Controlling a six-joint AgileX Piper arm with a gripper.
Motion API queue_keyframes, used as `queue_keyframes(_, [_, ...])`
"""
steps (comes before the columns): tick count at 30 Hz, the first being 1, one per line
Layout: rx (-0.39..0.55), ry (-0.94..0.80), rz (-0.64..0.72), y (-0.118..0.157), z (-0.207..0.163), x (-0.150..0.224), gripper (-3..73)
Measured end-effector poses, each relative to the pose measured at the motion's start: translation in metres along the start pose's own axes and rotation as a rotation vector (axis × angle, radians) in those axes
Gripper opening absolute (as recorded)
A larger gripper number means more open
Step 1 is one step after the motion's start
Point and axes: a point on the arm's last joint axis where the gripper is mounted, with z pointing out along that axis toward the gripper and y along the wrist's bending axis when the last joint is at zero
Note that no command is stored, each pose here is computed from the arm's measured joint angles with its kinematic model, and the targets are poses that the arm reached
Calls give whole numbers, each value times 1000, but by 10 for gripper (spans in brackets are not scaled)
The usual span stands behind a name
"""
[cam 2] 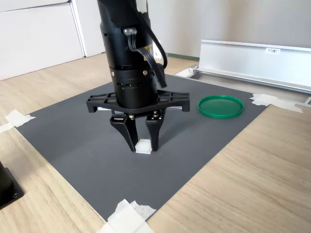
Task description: Grasp a white terminal and put it on the green lid.
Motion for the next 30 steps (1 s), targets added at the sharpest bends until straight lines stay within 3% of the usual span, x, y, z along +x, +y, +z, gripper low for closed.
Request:
queue_keyframes(7, [-61, -13, 49, -21, -33, -16, 311])
queue_keyframes(13, [43, -97, 116, -63, -92, -41, 311])
queue_keyframes(17, [88, -134, 134, -91, -107, -56, 311])
queue_keyframes(25, [63, -134, 158, -136, -77, -83, 311])
queue_keyframes(30, [38, -85, 74, -134, -42, -109, 311])
